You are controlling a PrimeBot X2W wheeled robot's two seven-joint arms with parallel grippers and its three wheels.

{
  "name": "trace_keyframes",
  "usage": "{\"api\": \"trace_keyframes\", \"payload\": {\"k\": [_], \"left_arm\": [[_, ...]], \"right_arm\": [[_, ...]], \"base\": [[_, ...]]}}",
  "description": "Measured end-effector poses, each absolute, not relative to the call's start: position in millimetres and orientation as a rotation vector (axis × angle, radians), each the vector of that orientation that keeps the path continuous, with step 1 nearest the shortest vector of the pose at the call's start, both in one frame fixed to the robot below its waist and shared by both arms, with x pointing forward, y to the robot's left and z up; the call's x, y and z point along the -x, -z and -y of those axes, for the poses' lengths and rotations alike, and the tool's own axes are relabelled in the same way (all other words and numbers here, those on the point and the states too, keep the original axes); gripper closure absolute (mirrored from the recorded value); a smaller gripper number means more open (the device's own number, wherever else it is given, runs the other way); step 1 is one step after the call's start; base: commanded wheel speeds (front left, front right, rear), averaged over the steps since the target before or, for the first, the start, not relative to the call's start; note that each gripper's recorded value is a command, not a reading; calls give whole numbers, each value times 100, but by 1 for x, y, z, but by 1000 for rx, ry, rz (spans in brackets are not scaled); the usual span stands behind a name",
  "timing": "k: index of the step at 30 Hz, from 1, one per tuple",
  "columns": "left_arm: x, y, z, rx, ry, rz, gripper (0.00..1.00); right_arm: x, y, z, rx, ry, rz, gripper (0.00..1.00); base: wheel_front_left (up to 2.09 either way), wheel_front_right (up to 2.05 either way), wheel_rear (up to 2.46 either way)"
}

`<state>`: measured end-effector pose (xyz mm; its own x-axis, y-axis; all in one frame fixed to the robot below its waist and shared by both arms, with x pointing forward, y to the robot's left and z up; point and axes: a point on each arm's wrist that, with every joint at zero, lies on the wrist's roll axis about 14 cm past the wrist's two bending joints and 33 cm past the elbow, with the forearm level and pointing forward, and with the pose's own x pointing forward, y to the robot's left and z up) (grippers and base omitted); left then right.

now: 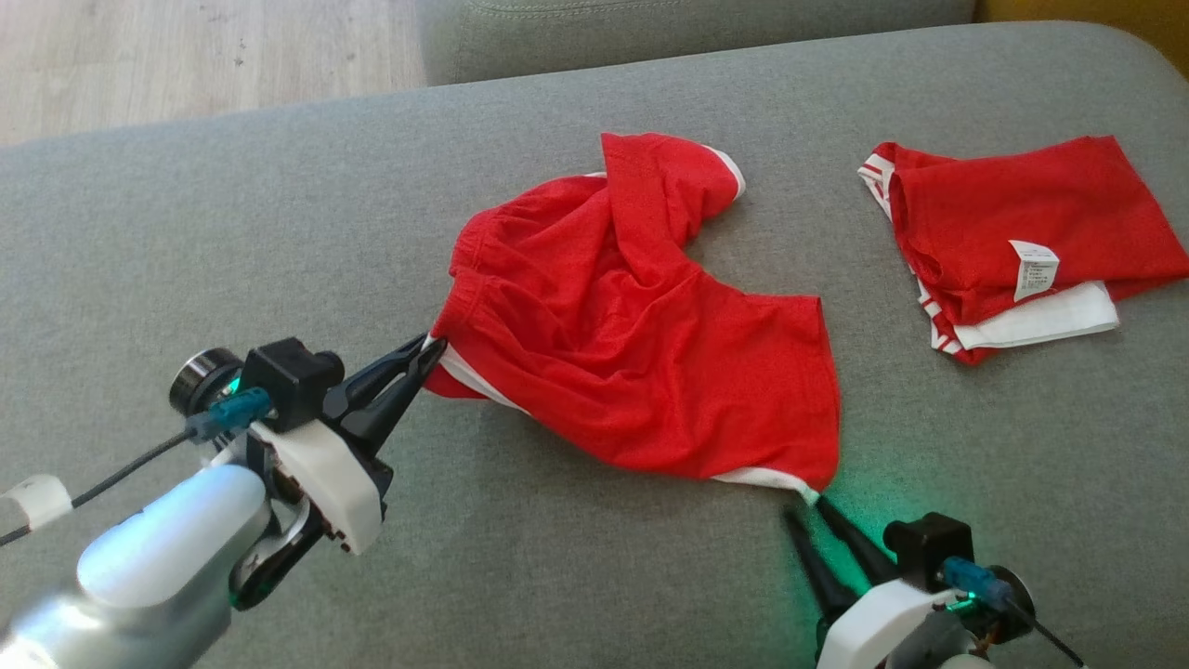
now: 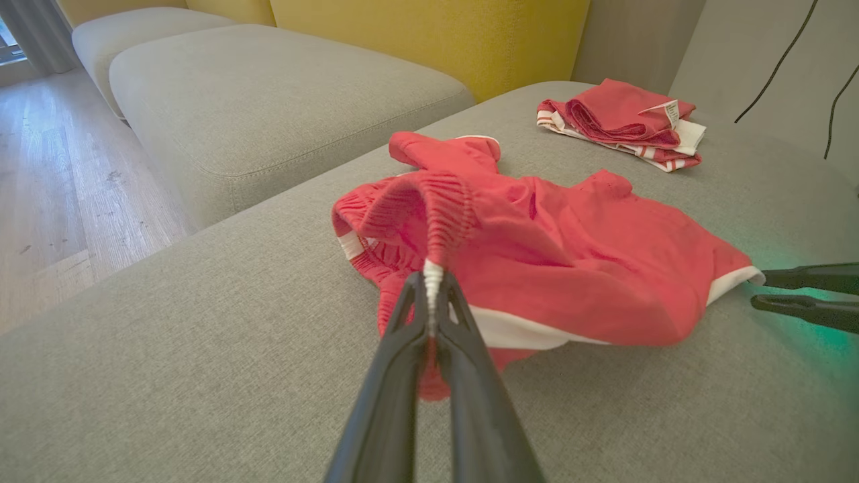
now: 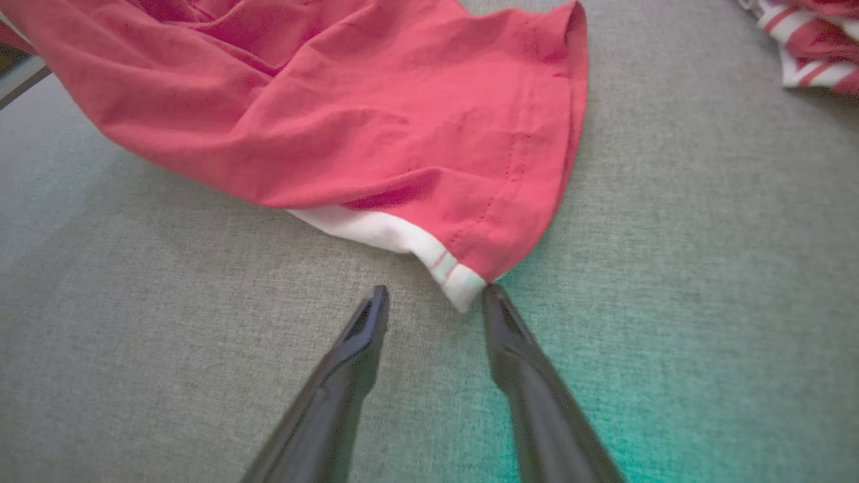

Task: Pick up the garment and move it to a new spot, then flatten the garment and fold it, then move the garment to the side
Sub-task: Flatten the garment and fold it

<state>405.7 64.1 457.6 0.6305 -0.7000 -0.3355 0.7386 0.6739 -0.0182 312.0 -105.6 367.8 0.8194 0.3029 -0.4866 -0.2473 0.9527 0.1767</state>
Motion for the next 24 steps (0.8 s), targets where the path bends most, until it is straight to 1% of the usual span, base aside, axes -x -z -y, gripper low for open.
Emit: {"api": "trace_keyframes", "payload": {"k": [24], "left_arm": [[-406,-464,-69,-114,805,-306,100]], "right_arm": [[-332,-387,131,-107,-206,-406,100]], "base": [[0,0,0]]}}
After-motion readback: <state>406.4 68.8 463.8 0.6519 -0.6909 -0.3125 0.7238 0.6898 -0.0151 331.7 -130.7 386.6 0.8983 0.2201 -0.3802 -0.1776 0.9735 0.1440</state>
